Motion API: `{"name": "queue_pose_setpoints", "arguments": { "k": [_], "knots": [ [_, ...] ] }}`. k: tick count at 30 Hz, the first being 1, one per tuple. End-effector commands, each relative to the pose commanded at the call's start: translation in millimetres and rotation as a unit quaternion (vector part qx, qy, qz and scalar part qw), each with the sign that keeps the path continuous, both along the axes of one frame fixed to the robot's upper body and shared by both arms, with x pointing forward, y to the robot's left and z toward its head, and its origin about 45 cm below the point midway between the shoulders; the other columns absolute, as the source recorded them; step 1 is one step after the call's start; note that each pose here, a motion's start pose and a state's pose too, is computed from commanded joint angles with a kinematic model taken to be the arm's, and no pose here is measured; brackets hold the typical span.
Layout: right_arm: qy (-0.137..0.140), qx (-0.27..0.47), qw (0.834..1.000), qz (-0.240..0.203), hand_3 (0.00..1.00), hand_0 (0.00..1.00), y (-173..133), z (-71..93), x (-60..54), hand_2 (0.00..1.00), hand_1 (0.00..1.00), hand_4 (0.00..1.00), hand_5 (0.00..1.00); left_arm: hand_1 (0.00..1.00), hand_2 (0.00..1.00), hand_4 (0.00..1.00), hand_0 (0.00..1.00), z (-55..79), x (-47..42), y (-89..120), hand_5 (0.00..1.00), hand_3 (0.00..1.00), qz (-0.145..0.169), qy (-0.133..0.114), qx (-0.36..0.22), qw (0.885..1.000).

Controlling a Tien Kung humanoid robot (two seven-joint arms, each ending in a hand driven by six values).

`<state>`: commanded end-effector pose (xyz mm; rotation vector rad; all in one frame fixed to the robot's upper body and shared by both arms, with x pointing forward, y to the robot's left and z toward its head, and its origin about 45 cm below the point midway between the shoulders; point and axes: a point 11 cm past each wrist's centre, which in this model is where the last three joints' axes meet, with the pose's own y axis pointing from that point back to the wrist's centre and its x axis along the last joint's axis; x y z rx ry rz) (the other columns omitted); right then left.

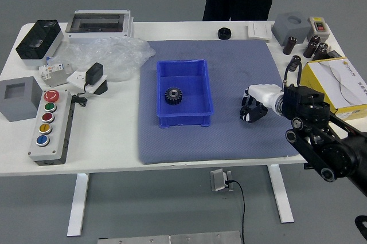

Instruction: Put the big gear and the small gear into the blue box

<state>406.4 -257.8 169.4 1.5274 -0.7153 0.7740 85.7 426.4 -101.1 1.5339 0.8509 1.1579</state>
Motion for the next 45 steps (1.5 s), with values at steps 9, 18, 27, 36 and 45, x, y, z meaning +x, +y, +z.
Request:
{"name": "queue_pose_setpoints", "arguments": {
  "k": [9, 18, 27, 36, 45],
  "knots": [
    [0.002, 0.0, 1.0, 0.002, 0.652, 0.748, 2.3, -1.7, -2.4, 0.675, 0.623, 0.694, 0.306, 0.807, 0.784, 0.474, 0.809, -0.1, -0.7, 0.1, 0.158, 0.726, 0.001, 0.0, 0.0, 1.0],
    [0.003, 0.002, 1.0, 0.002, 0.643, 0.72, 4.3, -4.3, -4.6, 0.652, 0.604, 0.661, 0.285, 0.807, 0.783, 0.473, 0.809, -0.5, -0.8, -1.1, 0.158, 0.725, 0.001, 0.0, -0.001, 1.0],
    [-0.005, 0.001, 1.0, 0.001, 0.624, 0.683, 4.2, -4.6, -4.4, 0.594, 0.564, 0.639, 0.267, 0.806, 0.784, 0.473, 0.809, -0.4, -0.6, -0.8, 0.159, 0.725, 0.001, 0.0, -0.001, 1.0],
    [-0.008, -0.002, 1.0, 0.001, 0.584, 0.643, 3.9, -6.1, -5.0, 0.522, 0.5, 0.605, 0.246, 0.806, 0.783, 0.473, 0.809, -0.6, -1.1, -1.2, 0.16, 0.724, -0.001, 0.001, -0.001, 1.0],
    [-0.011, -0.002, 1.0, -0.001, 0.56, 0.639, 3.6, -6.7, -5.2, 0.505, 0.491, 0.599, 0.242, 0.806, 0.783, 0.472, 0.809, -0.7, -1.5, -1.3, 0.159, 0.724, -0.002, 0.002, -0.001, 1.0]
  ]
}}
